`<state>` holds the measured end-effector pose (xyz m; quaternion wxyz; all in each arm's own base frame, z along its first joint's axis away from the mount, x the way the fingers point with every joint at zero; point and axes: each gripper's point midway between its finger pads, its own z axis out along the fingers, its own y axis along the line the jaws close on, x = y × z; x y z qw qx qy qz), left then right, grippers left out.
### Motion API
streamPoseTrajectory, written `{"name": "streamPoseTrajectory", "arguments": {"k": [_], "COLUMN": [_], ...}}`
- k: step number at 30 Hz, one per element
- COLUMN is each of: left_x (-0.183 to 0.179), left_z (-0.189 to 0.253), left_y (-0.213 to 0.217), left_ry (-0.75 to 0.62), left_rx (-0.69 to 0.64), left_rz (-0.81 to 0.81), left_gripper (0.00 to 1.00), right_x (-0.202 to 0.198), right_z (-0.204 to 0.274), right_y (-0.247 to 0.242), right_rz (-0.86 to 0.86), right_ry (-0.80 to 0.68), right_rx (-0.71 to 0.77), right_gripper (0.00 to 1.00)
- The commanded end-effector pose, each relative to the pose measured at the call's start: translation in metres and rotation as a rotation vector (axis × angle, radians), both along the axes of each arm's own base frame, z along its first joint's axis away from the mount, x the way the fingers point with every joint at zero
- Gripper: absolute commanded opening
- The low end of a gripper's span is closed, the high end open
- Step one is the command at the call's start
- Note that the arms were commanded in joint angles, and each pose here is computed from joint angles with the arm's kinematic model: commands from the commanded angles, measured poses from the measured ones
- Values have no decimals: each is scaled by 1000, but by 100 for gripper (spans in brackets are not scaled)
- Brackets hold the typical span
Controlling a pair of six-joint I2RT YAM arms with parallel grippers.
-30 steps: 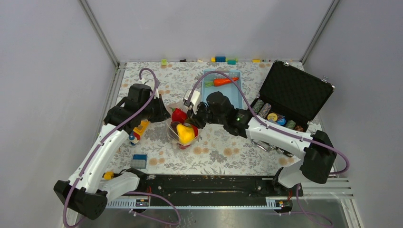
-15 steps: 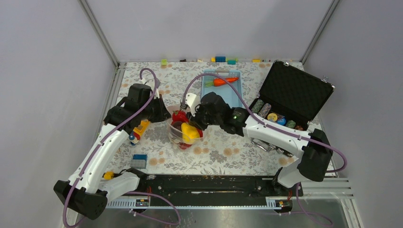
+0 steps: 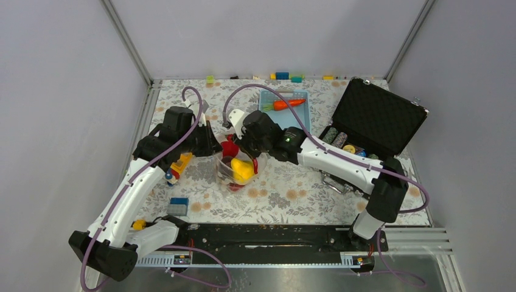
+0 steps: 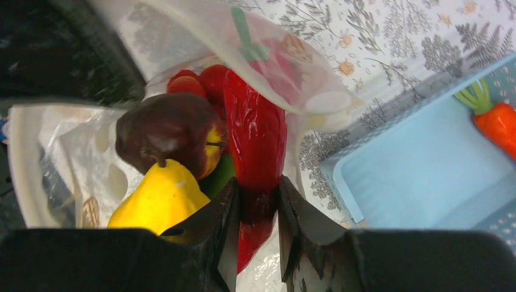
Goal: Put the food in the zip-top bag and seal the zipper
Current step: Place the fake vegetable in the zipper food storage bag, then pick up the fake vegetable from the bin.
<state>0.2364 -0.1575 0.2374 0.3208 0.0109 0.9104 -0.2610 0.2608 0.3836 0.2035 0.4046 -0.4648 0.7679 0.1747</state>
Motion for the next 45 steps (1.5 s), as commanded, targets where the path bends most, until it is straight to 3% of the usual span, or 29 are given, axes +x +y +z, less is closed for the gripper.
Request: {"name": "streamPoseTrajectory", "arguments": {"k": [1, 11, 12, 14, 18, 24, 27, 31, 35, 41, 45], "left_x": [5, 3, 3, 3, 6, 10, 10, 10, 10, 11, 13], "left_z": [31, 32, 32, 32, 31, 28, 28, 29, 30, 31, 30], "left_y": [-15, -18, -18, -18, -16, -9, -8, -7, -5, -4, -2], "left_ry": [-118, -126, -125, -123, -126, -127, -128, -135, -141, -156, -159], "left_rx": [-83, -100, -101, -100, -92, -67, -62, -60, -52, -44, -32], "left_rz": [-78, -102, -104, -100, -80, -39, -33, -32, -28, -39, -33], "left_gripper": [0, 0, 0, 0, 0, 0, 0, 0, 0, 0, 0], "right_x": [12, -2, -2, 0, 0, -16, -16, 8, 45, 99, 145], "right_z": [13, 5, 4, 4, 12, 50, 78, 109, 124, 88, 51], "right_y": [-9, 3, 3, 1, -1, 5, -5, -36, -66, -95, -108], "right_rz": [-178, -205, -201, -197, -178, 16, 82, 102, 115, 242, 272], "right_ry": [21, 176, 172, 159, 130, 40, -94, -293, -301, -357, -270], "right_rx": [-13, 10, 7, -5, 1, 106, 142, 144, 184, 9, -117], "right_gripper": [25, 29, 33, 52, 72, 83, 98, 100, 100, 100, 98]}}
